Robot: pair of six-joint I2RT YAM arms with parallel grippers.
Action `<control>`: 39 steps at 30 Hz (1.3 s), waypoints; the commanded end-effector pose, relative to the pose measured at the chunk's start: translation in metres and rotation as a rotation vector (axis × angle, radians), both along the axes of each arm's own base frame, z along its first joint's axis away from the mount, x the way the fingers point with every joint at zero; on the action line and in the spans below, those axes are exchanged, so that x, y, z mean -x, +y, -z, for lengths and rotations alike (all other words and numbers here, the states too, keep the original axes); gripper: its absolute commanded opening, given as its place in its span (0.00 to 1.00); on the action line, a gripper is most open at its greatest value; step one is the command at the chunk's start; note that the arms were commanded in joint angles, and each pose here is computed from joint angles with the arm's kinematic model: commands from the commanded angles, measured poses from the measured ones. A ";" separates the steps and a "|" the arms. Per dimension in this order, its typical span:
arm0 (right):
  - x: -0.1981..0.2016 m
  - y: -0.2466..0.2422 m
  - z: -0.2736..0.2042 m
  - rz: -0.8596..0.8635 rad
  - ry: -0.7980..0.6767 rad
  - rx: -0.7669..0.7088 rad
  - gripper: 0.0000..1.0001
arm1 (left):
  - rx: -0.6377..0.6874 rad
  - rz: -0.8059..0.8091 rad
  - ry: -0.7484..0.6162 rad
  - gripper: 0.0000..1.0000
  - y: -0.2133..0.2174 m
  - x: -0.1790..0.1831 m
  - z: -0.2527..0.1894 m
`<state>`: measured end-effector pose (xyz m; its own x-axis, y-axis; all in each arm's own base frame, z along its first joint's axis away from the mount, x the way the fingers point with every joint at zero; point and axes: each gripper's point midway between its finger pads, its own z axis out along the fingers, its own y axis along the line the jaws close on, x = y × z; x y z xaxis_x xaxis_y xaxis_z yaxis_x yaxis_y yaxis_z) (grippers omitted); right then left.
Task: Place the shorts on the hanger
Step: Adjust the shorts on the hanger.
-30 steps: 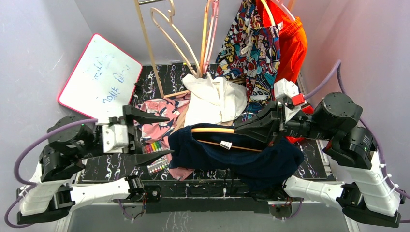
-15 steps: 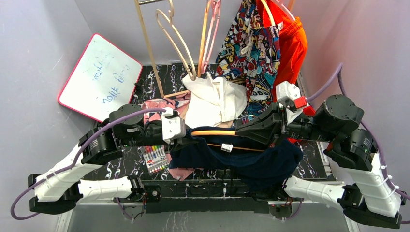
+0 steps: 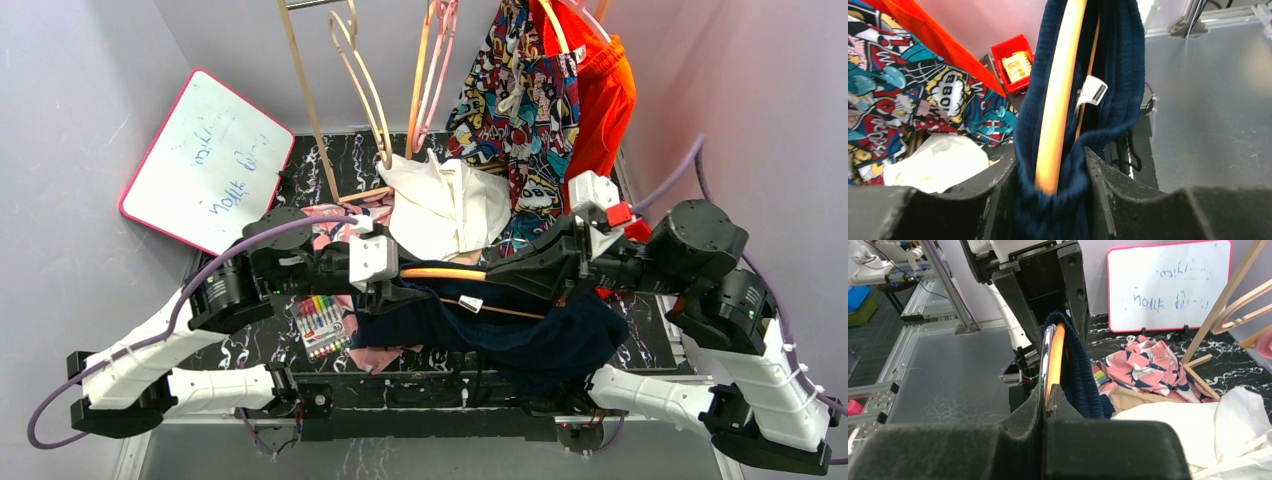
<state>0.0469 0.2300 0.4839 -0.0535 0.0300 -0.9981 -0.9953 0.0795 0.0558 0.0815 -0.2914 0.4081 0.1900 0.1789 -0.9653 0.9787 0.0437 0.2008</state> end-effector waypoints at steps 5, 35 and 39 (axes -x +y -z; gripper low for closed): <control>-0.006 0.006 -0.032 0.014 -0.074 -0.111 0.00 | 0.089 0.069 -0.023 0.46 -0.015 0.007 -0.027; -0.036 0.001 -0.057 0.185 -0.107 -0.249 0.00 | 0.257 -0.066 -0.093 0.98 0.022 0.000 -0.072; -0.050 -0.011 -0.070 0.291 -0.131 -0.312 0.00 | 0.403 -0.184 -0.138 0.98 0.063 -0.003 -0.106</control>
<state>0.0864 0.2476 0.4795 -0.0540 0.0843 -0.9950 -0.9710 0.2281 0.0720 0.0852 -0.2817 0.4548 0.2386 0.0136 -0.9710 0.9615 0.1367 0.2382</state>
